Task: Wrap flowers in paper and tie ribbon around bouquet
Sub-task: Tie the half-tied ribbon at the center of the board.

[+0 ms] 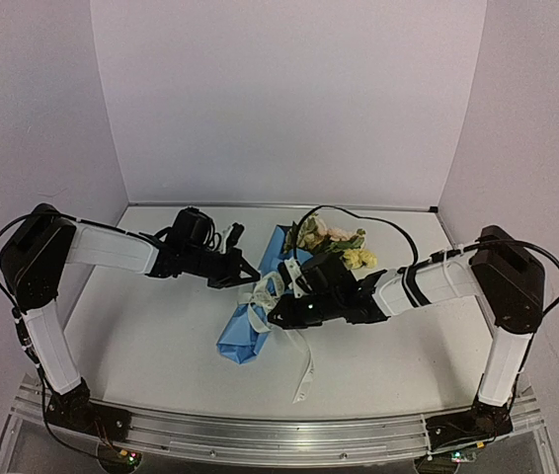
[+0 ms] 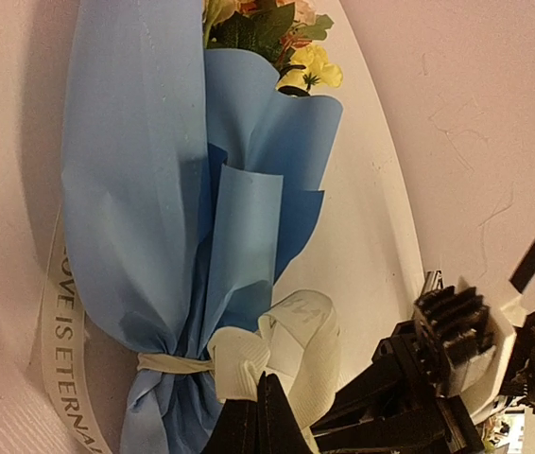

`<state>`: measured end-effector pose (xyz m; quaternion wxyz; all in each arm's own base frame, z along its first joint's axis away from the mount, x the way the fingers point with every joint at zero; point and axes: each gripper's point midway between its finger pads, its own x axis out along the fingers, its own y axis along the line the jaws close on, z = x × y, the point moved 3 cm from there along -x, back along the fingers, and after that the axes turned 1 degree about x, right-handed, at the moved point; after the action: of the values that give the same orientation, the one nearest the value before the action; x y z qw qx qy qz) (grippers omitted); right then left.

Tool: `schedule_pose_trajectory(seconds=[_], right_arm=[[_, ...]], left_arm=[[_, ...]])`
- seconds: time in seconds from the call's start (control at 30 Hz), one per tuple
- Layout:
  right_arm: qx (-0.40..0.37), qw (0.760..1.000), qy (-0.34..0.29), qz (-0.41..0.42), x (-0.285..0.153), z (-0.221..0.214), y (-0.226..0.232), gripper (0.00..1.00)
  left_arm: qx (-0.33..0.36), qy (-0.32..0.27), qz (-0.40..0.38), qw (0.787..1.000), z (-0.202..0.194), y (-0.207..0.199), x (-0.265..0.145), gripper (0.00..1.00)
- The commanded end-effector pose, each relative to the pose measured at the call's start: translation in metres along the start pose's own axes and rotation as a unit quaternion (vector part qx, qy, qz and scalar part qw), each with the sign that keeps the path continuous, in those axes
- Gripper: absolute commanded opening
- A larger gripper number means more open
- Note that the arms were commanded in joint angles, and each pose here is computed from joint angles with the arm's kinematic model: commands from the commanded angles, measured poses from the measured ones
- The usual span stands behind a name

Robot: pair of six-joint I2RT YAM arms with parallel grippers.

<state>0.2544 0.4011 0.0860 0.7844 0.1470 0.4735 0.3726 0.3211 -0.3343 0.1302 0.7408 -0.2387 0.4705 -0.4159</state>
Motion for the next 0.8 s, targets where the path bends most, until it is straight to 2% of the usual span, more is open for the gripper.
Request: schedule_pose_trajectory(seconds=[0.0,0.37,0.77], right_arm=[[0.011,1.0,-0.022,0.001,-0.008,0.009,-0.002,0.0],[0.019,0.998,-0.011,-0.06,-0.036,0.004,-0.026,0.0],[-0.024,0.983,0.052,-0.172,-0.053,-0.001,-0.047,0.0]], left_arm=[[0.017,-0.019,-0.014,1.0,0.006,-0.012,-0.013,0.0],[0.012,-0.033,0.014,0.999,0.0,0.003,-0.028,0.0],[0.011,-0.056,0.038,0.998,-0.003,0.009,-0.047,0.0]])
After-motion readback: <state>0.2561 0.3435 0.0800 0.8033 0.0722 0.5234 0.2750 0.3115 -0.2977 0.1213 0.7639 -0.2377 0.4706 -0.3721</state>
